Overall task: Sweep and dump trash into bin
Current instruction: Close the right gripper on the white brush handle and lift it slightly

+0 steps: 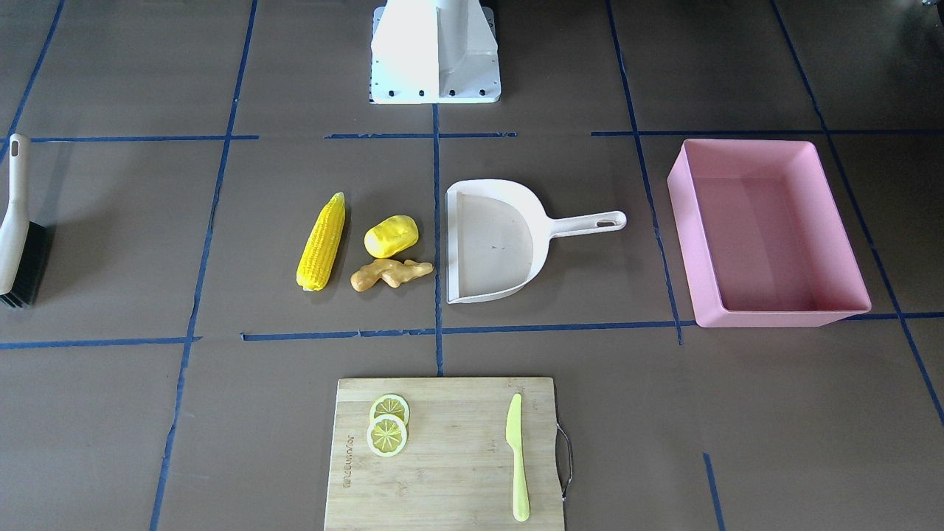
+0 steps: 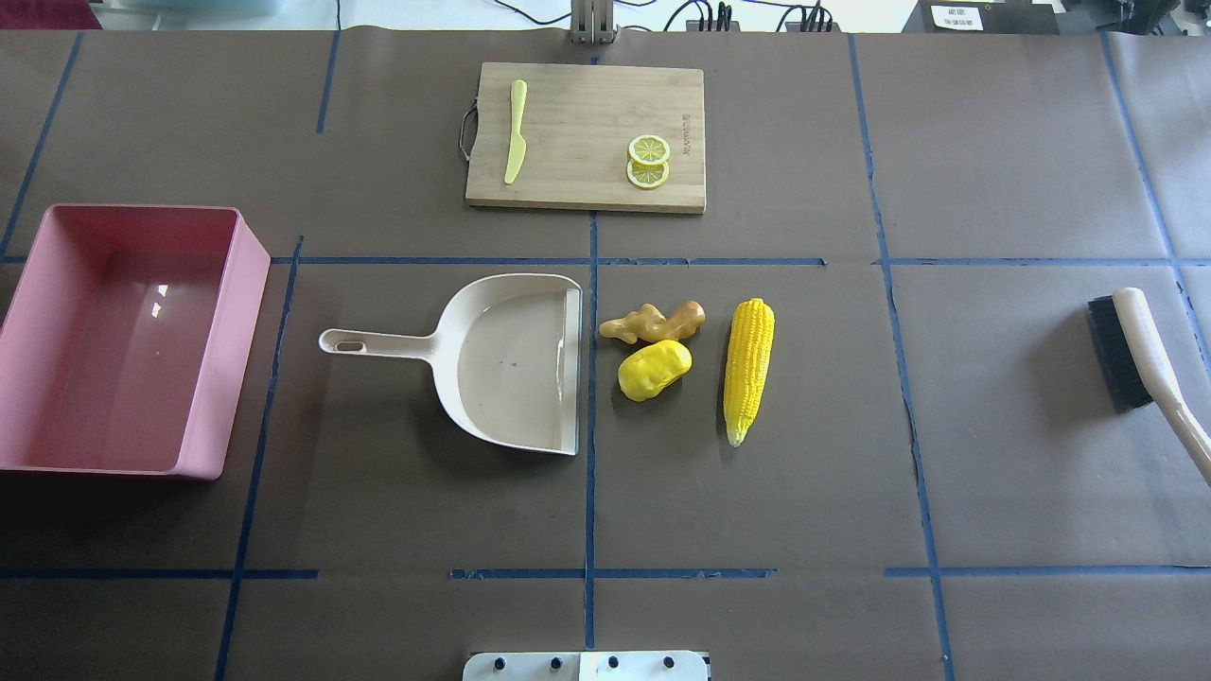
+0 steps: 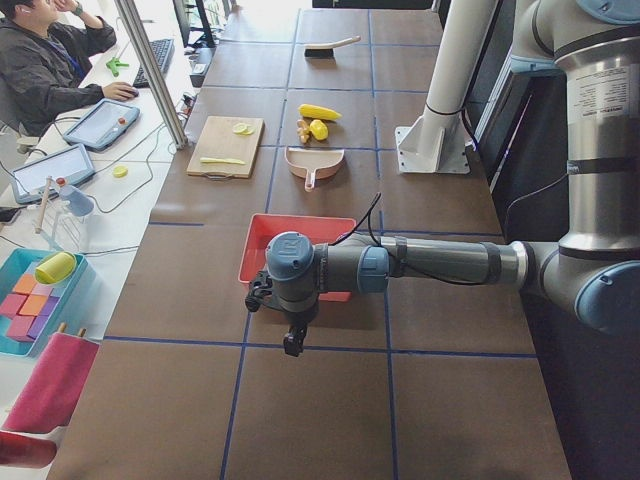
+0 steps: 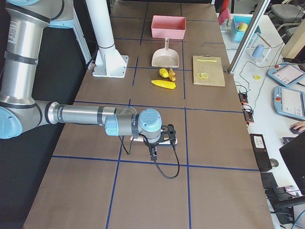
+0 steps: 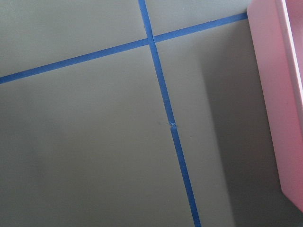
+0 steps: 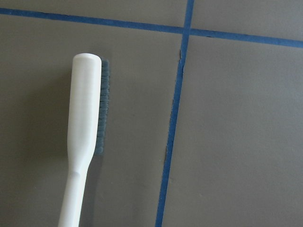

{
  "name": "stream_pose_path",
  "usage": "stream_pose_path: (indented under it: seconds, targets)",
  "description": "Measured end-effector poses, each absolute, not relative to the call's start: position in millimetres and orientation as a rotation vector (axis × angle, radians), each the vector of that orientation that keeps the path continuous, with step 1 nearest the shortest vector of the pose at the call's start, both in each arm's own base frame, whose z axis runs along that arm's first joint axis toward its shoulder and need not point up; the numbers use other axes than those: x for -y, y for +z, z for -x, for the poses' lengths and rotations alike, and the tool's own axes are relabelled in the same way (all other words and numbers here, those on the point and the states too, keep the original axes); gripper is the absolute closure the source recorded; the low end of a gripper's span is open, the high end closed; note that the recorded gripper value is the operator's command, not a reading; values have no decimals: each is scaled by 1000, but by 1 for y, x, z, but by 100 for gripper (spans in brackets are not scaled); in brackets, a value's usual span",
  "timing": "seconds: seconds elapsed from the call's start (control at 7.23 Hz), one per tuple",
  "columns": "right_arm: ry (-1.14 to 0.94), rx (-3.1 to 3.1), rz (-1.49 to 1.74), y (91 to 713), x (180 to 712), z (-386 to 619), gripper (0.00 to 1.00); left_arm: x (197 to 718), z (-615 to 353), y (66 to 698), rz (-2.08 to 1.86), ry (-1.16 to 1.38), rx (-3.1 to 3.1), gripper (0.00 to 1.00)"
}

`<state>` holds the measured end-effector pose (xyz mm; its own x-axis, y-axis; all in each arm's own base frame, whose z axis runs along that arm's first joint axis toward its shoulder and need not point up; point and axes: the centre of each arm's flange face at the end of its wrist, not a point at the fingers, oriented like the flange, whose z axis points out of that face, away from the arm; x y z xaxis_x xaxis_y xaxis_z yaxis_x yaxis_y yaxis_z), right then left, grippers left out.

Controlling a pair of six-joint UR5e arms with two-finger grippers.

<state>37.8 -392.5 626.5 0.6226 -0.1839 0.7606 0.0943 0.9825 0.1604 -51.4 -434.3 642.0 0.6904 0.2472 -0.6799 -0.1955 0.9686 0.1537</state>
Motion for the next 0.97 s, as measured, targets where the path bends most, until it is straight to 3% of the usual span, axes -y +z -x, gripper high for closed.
stream_pose_path:
  seconds: [0.55, 0.97]
  targets:
    - [-123, 872, -60, 590, 391, 50, 0, 435, 50, 641, -72, 252, -770, 0]
    - [-139, 834, -38, 637, 370, 92, 5, 438, 45, 638, -74, 265, -770, 0]
